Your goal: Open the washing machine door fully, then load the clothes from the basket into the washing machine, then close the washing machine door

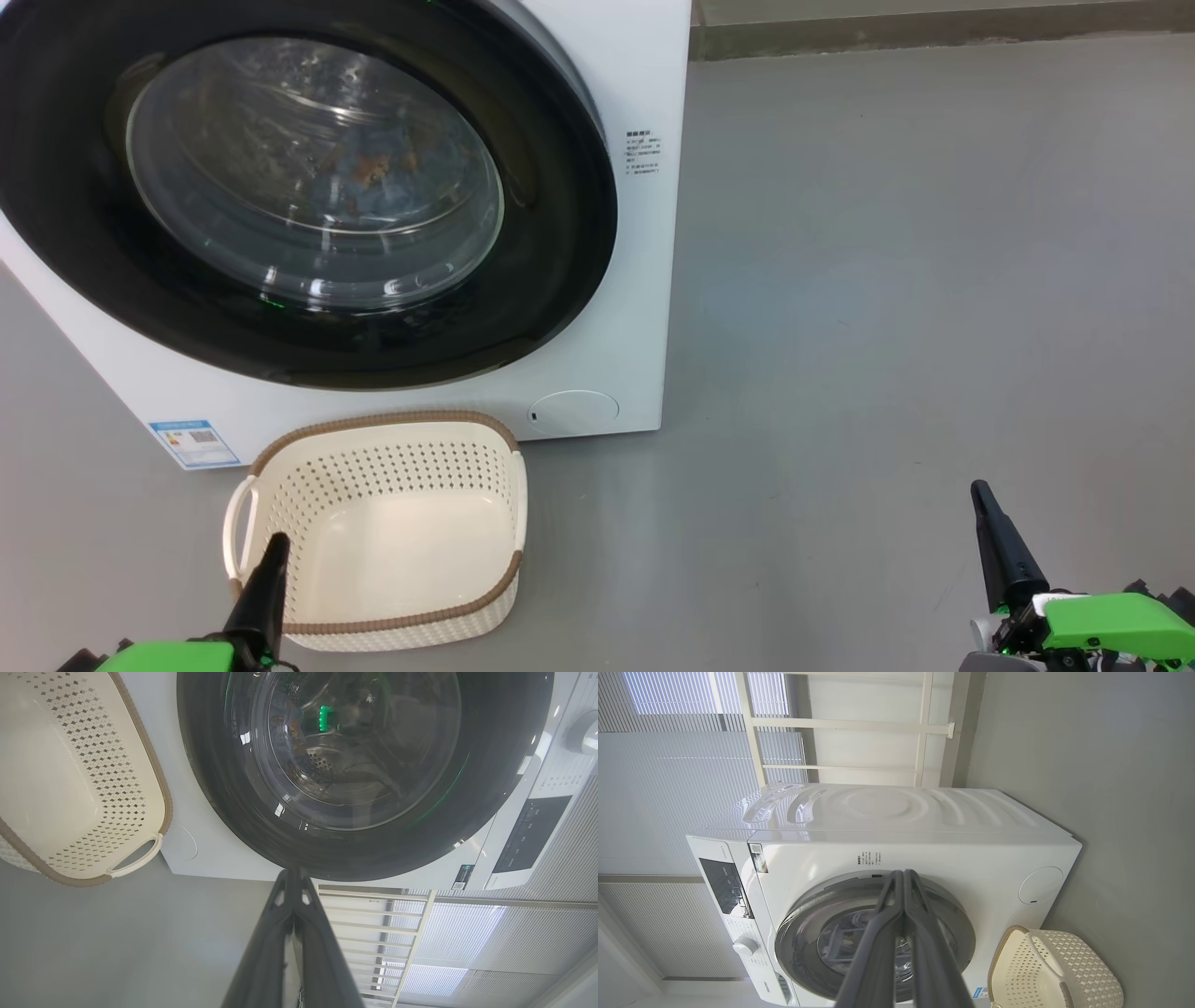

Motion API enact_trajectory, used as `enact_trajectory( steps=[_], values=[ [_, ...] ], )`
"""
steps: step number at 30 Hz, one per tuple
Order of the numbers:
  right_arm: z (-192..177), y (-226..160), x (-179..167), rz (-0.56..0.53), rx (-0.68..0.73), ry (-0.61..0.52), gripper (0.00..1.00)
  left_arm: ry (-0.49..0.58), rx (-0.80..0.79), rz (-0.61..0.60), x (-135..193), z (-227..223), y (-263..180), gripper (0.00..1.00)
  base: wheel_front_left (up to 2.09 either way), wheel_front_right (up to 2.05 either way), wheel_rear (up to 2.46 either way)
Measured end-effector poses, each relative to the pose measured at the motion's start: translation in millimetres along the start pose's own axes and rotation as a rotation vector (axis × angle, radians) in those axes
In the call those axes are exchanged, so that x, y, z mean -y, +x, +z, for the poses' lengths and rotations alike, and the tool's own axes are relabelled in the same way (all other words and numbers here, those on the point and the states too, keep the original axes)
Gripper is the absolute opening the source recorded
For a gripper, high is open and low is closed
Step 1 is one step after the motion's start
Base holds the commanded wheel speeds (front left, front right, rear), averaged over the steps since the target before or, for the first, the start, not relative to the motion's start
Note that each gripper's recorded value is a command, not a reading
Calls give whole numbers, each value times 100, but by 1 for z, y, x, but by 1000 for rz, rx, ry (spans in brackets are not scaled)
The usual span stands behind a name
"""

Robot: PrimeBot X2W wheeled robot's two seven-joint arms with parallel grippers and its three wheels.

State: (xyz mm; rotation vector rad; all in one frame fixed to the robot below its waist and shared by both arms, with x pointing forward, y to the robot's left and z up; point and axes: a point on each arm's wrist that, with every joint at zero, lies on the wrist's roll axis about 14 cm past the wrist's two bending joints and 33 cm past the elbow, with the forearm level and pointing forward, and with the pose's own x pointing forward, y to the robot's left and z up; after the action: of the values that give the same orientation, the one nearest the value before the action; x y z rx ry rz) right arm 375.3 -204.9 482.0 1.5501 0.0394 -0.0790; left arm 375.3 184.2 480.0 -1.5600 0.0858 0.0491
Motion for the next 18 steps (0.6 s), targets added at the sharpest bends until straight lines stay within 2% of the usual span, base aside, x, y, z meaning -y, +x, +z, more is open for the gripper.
enact_trajectory(
  steps=[3, 18],
  values=[
    [0, 1, -2, 8, -1, 24, 0, -26, -5, -10, 3, -1, 2, 0, 0, 0, 0],
    [2, 1, -2, 8, 4, 25, 0, -26, -5, -9, 3, -1, 2, 0, 0, 0, 0]
  ],
)
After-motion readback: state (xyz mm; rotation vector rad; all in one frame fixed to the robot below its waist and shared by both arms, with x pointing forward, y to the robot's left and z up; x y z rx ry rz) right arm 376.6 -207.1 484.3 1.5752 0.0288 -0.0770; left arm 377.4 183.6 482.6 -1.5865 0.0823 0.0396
